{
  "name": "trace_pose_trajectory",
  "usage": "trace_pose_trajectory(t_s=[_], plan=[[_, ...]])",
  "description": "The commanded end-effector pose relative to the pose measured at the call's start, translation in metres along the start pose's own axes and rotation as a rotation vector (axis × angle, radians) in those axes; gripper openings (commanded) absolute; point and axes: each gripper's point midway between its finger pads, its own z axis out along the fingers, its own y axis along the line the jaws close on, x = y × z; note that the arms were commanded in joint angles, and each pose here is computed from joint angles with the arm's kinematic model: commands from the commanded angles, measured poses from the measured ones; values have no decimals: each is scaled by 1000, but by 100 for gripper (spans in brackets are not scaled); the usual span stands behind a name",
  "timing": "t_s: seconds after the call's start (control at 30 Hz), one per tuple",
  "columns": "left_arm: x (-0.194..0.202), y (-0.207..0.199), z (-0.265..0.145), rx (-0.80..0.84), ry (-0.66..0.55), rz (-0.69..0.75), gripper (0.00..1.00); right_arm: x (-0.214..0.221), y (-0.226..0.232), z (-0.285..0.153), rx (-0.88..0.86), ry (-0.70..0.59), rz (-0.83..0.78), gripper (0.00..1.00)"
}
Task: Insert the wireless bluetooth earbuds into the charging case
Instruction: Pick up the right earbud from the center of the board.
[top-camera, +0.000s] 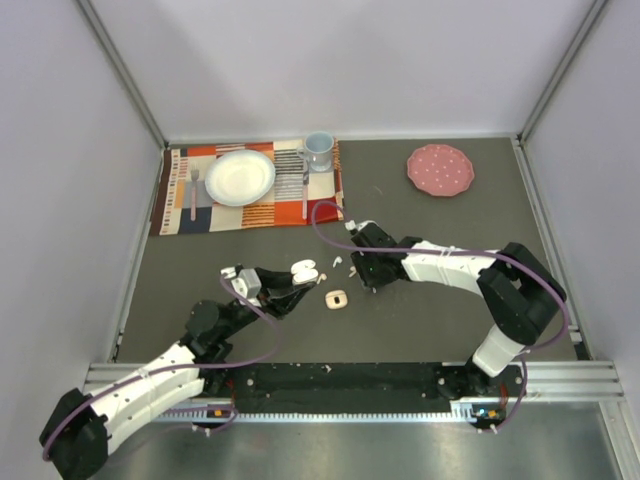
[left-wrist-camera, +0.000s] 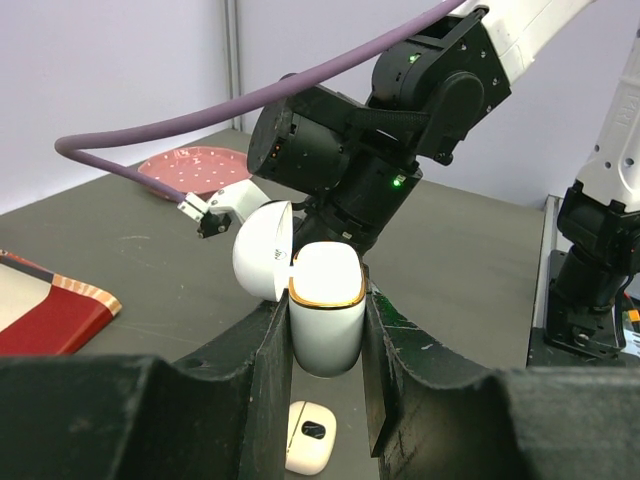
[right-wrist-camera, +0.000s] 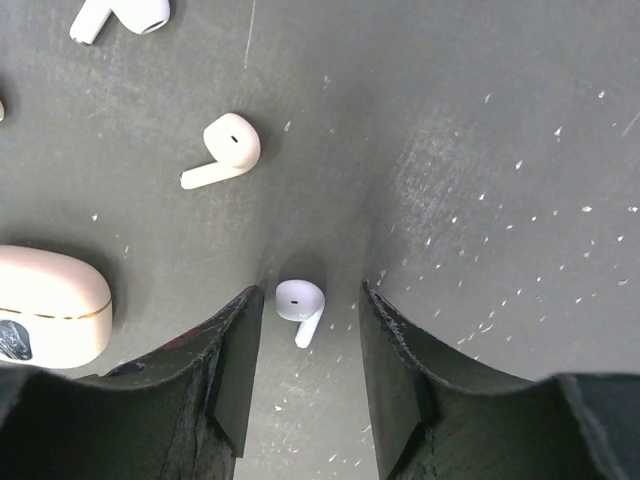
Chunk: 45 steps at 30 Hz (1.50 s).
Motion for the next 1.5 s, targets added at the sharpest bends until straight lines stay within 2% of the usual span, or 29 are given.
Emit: trace_pose_trajectory(t_s=[0.0, 0.17, 0.27, 0.37, 0.53, 0.57, 0.6, 0.77, 0.87, 0.9, 0.93, 1.1, 1.23, 1.37, 1.47], plan=[[1, 1, -2, -6, -12, 7, 0, -18, 12, -1, -35, -52, -51, 43], [1, 1, -1, -8, -11, 5, 0, -19, 12, -1, -33, -53, -59, 41], [1, 1, -1, -8, -12, 4, 0, -18, 12, -1, -38, -50, -55, 27], [2, 1, -1, -7, -10, 4, 0, -18, 13, 0, -41, -47, -52, 29], [2, 1, -1, -6, -12, 3, 0, -16, 13, 0, -41, -44, -40, 27], [2, 1, -1, -5, -12, 3, 0, -15, 13, 0, -41, -44, -39, 25], [2, 1, -1, -8, -11, 2, 0, -15, 13, 0, -41, -42, -40, 12], [2, 1, -1, -6, -12, 1, 0, -14, 12, -1, -34, -44, -30, 14], [2, 1, -2, -8, -11, 1, 0, -17, 11, -4, -31, -58, -17, 11], [2, 2, -2, -11, -11, 1, 0, -20, 10, -6, -29, -68, -11, 3], [2, 1, -2, -8, -11, 1, 0, -25, 11, -13, -35, -93, -3, 0], [1, 3, -1, -20, -16, -1, 0, -51, 13, -47, -62, -225, 55, 0], [-1, 8, -1, -50, -26, -17, 0, -73, 13, -83, -72, -382, 84, 0], [-5, 13, 1, -81, -42, -41, 0, -98, 12, -134, -37, -603, 97, 0], [-8, 13, 4, -79, -48, -41, 0, -104, 17, -160, -28, -707, 92, 0]])
